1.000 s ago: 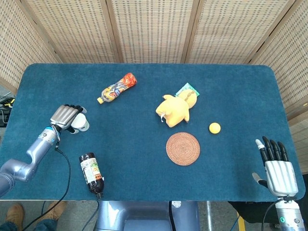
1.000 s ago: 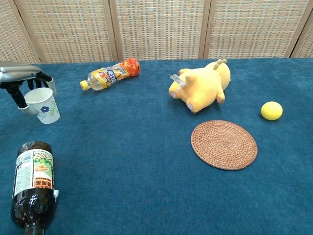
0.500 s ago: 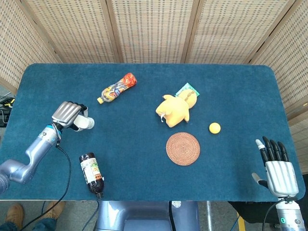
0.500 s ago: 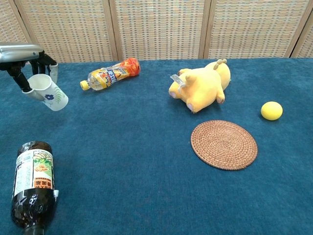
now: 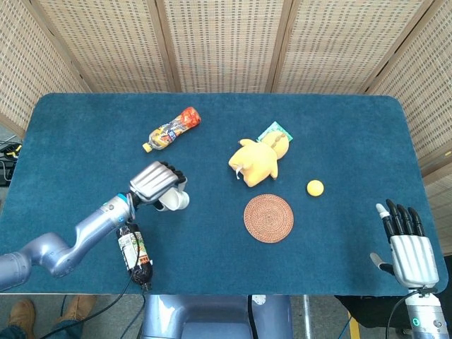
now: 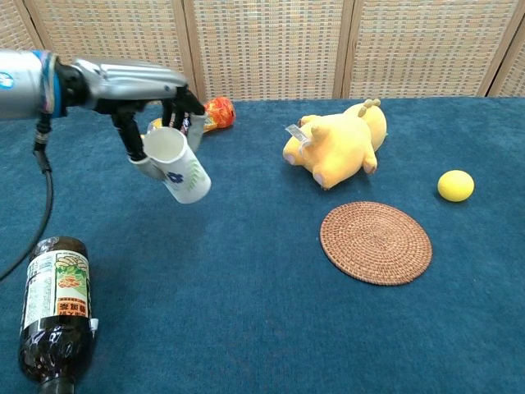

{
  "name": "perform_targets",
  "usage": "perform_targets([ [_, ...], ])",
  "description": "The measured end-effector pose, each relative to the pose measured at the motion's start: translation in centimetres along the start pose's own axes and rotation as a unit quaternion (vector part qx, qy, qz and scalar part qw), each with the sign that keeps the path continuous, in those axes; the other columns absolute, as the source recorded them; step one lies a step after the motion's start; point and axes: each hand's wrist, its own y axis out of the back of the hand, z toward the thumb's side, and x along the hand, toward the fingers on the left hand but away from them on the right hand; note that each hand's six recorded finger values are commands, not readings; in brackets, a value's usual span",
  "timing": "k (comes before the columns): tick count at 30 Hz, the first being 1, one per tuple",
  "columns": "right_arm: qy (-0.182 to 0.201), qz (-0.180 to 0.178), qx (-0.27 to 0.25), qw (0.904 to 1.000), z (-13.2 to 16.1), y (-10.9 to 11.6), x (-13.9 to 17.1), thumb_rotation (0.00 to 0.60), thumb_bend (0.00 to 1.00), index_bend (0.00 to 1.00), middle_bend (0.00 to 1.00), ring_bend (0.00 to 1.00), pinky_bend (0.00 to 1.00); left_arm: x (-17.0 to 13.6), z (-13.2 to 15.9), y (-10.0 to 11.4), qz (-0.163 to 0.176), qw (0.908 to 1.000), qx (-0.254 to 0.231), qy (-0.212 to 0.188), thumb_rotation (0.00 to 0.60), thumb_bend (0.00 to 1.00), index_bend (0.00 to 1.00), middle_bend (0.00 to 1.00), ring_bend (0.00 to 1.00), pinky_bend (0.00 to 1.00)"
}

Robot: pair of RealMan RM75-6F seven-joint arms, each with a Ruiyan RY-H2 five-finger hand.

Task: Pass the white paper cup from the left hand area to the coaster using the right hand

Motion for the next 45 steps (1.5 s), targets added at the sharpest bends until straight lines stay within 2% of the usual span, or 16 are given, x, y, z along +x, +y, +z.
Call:
perform_targets([
  [5, -0.009, 0.003, -0.004, 0.9999, -0.6, 0.0, -0.1, 0.600, 0.00, 0.00, 0.00, 0.00, 0.00, 2.9, 4.7, -1.4, -0.022, 0.9984, 0.028, -0.044, 0.600, 0.07, 0.52, 0.45, 0.41, 0.38],
  [12, -0.023, -0.001, -0.010, 0.9997, -1.5, 0.4, -0.1, 0.600, 0.00, 0.00, 0.00, 0.00, 0.00, 4.9, 8.0, -3.9, -0.039, 0.9944, 0.063, -0.075, 0.600, 0.06, 0.51, 0.43, 0.38, 0.38],
  [13, -0.024, -0.002, -0.011, 0.9997, -1.6, 0.4, -0.1, 0.600, 0.00, 0.00, 0.00, 0.00, 0.00, 5.1, 8.2, -4.1, -0.040, 0.9939, 0.068, -0.076, 0.600, 0.04, 0.47, 0.39, 0.33, 0.35],
  [15, -0.025, -0.002, -0.012, 0.9996, -1.8, 0.5, -0.1, 0.600, 0.00, 0.00, 0.00, 0.00, 0.00, 5.4, 8.7, -4.6, -0.040, 0.9927, 0.080, -0.080, 0.600, 0.01, 0.24, 0.20, 0.15, 0.25],
  [16, -0.025, -0.002, -0.012, 0.9996, -1.8, 0.5, -0.1, 0.600, 0.00, 0.00, 0.00, 0.00, 0.00, 5.5, 8.9, -4.8, -0.040, 0.9922, 0.085, -0.082, 0.600, 0.00, 0.10, 0.08, 0.06, 0.17],
  [17, -0.025, -0.002, -0.012, 0.9996, -1.8, 0.5, 0.0, 0.600, 0.00, 0.00, 0.00, 0.00, 0.00, 5.5, 9.0, -5.0, -0.041, 0.9914, 0.091, -0.084, 0.600, 0.00, 0.02, 0.01, 0.01, 0.09],
  [20, -0.026, -0.004, -0.013, 0.9996, -1.9, 0.6, 0.0, 0.600, 0.00, 0.00, 0.00, 0.00, 0.00, 5.4, 9.0, -4.9, -0.038, 0.9897, 0.107, -0.087, 0.600, 0.00, 0.00, 0.00, 0.00, 0.01],
  [27, -0.024, -0.003, -0.014, 0.9996, -1.8, 0.7, 0.3, 0.600, 0.00, 0.00, 0.00, 0.00, 0.00, 3.9, 7.3, -1.7, 0.010, 0.9909, 0.115, -0.069, 0.600, 0.00, 0.00, 0.00, 0.00, 0.00],
  [31, -0.023, 0.006, -0.013, 0.9996, -1.7, 0.2, 0.4, 0.600, 0.00, 0.00, 0.00, 0.00, 0.00, 1.6, 4.4, 1.0, 0.045, 0.9926, 0.107, -0.035, 0.600, 0.00, 0.00, 0.00, 0.00, 0.00],
  [34, -0.019, 0.011, -0.014, 0.9997, -1.4, 0.0, 0.3, 0.600, 0.00, 0.00, 0.00, 0.00, 0.00, -1.2, 0.8, 3.2, 0.079, 0.9914, 0.104, 0.014, 0.600, 0.00, 0.00, 0.00, 0.00, 0.00],
  [38, -0.012, 0.011, -0.015, 0.9998, -1.0, 0.0, 0.3, 0.600, 0.00, 0.00, 0.00, 0.00, 0.00, -7.2, -4.7, 5.0, 0.111, 0.9837, 0.093, 0.107, 0.600, 0.00, 0.00, 0.00, 0.00, 0.00],
  [42, -0.003, 0.016, -0.014, 0.9998, -0.5, -0.2, 0.3, 0.600, 0.00, 0.00, 0.00, 0.00, 0.00, -13.1, -8.2, 4.1, 0.130, 0.9711, 0.046, 0.194, 0.600, 0.00, 0.00, 0.00, 0.00, 0.00],
  [45, 0.004, 0.020, -0.012, 0.9997, -0.2, -0.4, 0.3, 0.600, 0.00, 0.00, 0.00, 0.00, 0.00, -17.4, -10.1, 2.2, 0.139, 0.9564, 0.002, 0.257, 0.600, 0.00, 0.00, 0.00, 0.00, 0.00],
])
